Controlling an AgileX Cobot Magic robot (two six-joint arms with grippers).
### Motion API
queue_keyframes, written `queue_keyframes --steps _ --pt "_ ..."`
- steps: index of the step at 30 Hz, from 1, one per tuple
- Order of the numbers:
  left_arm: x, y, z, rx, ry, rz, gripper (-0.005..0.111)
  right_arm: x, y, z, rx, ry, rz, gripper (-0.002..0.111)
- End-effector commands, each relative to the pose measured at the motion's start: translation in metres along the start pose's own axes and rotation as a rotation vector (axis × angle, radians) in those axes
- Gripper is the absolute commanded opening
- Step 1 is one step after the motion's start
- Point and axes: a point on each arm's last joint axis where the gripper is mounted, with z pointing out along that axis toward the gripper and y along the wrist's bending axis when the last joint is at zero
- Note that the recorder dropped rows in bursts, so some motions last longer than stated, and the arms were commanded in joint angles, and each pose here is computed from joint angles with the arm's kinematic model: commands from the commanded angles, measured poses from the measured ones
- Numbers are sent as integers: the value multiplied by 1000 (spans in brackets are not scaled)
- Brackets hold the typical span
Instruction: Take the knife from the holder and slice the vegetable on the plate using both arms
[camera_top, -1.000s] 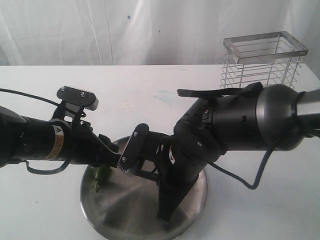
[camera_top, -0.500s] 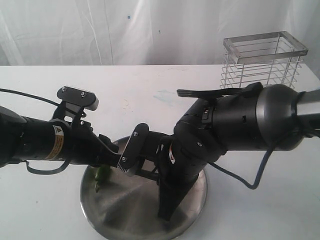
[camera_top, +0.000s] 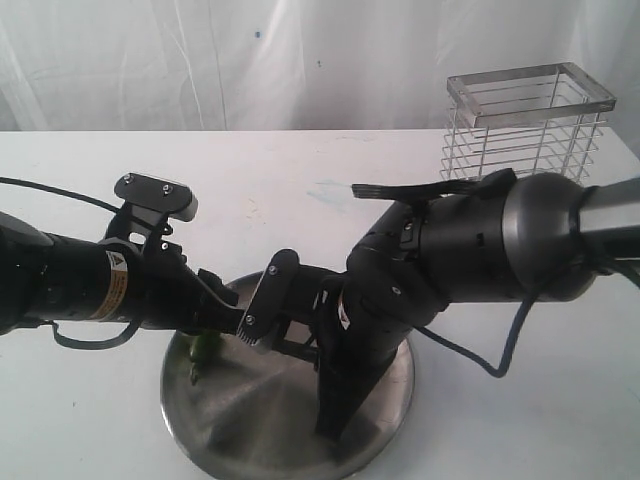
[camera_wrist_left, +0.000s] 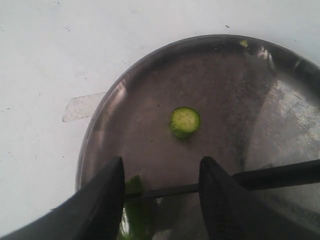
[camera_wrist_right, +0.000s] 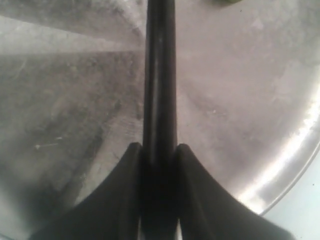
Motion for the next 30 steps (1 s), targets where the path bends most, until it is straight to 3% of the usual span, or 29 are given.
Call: queue_keyframes --steps 1,8,16,19,26,30 --pt "1 1 -3 -6 -5 7 51 -1 -2 3 5 2 2 0" --pt "0 1 -3 -10 -6 7 49 0 -2 3 2 13 2 0" --pt "0 4 -3 -46 -13 9 9 1 -2 3 0 18 2 0" --pt "0 5 -3 -53 -12 11 0 1 -2 3 -1 22 2 0" --pt "1 6 0 -62 -3 39 0 1 -2 3 -1 22 2 0" --pt "14 7 17 -46 72 32 0 2 -2 3 -4 30 2 0"
